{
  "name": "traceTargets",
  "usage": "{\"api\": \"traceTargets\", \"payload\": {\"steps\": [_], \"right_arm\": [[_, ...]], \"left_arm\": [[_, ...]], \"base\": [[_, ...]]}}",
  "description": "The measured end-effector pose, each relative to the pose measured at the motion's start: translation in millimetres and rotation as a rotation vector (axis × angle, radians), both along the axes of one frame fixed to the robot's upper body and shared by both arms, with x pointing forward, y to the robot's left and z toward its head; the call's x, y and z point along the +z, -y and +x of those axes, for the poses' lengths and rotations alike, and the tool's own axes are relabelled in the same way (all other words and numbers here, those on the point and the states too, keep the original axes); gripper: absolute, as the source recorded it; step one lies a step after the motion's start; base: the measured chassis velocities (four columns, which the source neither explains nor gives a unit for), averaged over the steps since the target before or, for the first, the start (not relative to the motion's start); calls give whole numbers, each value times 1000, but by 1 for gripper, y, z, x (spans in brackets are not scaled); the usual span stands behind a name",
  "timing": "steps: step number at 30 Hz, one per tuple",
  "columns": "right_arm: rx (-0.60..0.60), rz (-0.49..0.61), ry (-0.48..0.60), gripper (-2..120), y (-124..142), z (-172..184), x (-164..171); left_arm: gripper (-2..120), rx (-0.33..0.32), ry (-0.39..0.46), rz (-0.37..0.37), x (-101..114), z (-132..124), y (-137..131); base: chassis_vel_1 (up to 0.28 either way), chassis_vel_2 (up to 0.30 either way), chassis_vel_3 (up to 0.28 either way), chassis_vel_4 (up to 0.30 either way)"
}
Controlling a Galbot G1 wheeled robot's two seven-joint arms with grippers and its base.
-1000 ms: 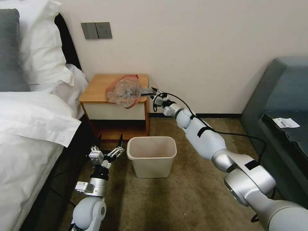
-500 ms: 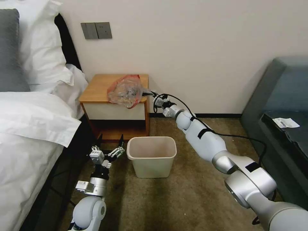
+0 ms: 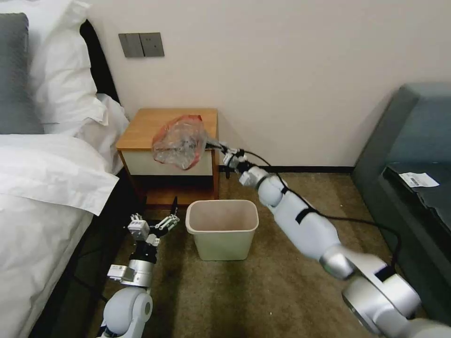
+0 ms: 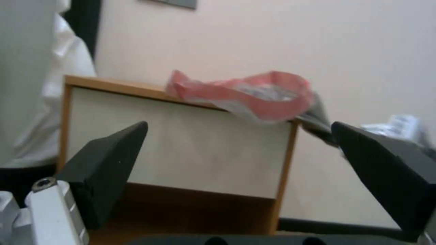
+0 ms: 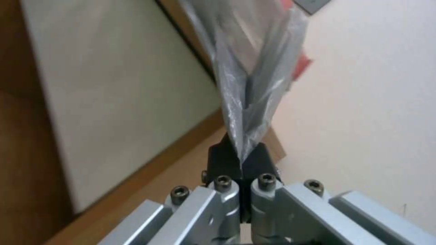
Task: Pick up the garbage bag from the table and place it over the trash can.
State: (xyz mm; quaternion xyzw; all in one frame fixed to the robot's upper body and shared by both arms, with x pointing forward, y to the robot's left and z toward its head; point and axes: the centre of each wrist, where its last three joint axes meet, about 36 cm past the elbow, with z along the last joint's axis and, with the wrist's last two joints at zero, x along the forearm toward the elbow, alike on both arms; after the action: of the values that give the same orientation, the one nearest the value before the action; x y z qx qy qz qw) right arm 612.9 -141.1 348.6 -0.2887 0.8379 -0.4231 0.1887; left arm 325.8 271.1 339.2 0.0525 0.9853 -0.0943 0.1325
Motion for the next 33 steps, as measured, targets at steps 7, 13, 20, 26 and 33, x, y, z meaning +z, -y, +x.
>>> {"api": "traceTargets", "payload": {"steps": [7, 13, 20, 26, 33], "right_arm": [[29, 7, -1, 0, 6, -31, -10], [55, 2, 13, 0, 11, -47, -8], [96, -4, -4, 0, 18, -90, -20], [116, -16, -45, 0, 24, -122, -39], [140, -29, -45, 0, 29, -135, -40]], "left_arm": [[100, 39, 53, -27, 33, 1, -7], [100, 34, 48, -31, 33, 1, -5], [100, 50, 28, -46, 29, 0, 2], [100, 46, 19, -42, 28, 0, 3], [100, 32, 14, -41, 29, 0, 8]], "base": [[0, 0, 0, 0], [0, 0, 0, 0], [0, 0, 0, 0], [0, 0, 0, 0], [0, 0, 0, 0]]}}
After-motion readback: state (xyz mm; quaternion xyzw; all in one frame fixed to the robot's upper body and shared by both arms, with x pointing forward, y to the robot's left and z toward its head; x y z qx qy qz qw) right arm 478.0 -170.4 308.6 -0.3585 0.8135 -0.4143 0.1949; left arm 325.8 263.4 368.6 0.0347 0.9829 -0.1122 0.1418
